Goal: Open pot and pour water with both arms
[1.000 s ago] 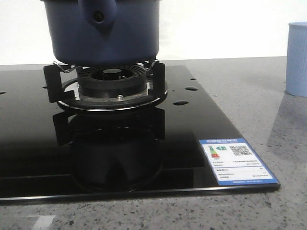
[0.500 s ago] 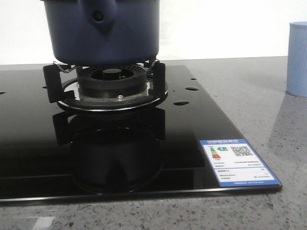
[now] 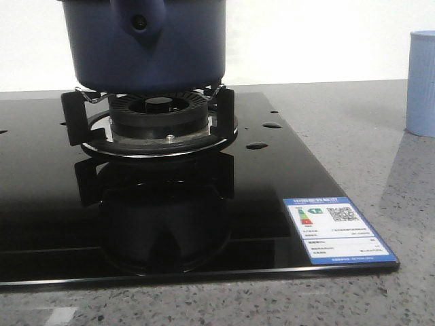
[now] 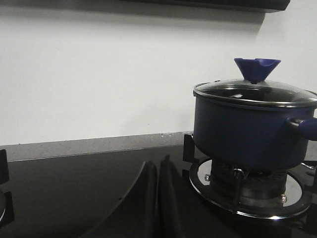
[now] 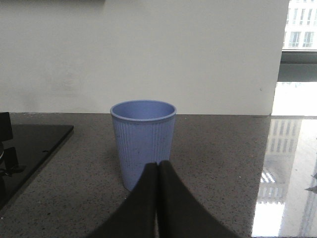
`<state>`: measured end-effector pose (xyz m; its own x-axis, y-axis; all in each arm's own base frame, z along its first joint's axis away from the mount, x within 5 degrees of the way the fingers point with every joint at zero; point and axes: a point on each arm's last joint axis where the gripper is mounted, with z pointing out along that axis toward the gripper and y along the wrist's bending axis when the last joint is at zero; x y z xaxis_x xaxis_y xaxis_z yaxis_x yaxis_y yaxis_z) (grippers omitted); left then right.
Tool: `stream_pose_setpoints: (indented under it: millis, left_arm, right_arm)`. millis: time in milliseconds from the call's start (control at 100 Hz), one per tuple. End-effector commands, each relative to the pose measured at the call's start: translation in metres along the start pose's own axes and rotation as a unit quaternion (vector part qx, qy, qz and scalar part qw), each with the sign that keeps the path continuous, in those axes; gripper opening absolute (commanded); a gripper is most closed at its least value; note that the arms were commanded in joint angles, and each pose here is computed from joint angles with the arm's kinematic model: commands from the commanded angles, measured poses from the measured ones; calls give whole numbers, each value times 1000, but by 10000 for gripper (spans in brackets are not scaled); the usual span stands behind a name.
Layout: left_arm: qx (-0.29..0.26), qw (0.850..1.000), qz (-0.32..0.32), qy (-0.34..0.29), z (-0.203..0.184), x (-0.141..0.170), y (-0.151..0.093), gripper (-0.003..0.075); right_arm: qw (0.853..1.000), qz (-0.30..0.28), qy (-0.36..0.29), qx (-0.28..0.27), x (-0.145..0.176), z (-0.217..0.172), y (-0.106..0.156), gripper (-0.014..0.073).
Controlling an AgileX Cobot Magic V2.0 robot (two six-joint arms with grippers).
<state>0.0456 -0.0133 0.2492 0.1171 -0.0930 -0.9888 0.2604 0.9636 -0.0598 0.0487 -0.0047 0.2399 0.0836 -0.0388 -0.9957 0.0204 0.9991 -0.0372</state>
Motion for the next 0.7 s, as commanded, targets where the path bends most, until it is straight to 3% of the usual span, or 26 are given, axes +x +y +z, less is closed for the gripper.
stream_pose_setpoints:
  millis: [0, 320, 440, 560, 690]
  left_arm:
    - [-10, 999, -7, -45, -2, -15, 1, -20]
    - [-12, 999, -6, -45, -1, -13, 2, -20]
    - [-23, 999, 37, -34, 0, -5, 3, -20]
    - [-57, 998, -11, -13, 2, 10, 8, -20]
    - [-94, 995, -21, 23, 2, 38, 14, -20]
  right_arm:
    - [999, -3, -34, -16, -12, -1, 3, -59]
    - [999, -3, -34, -16, -12, -1, 3, -59]
    - [999, -3, -34, -16, -12, -1, 3, -59]
    - [999, -3, -34, -16, -12, -1, 3, -59]
    - [999, -3, -34, -16, -12, -1, 3, -59]
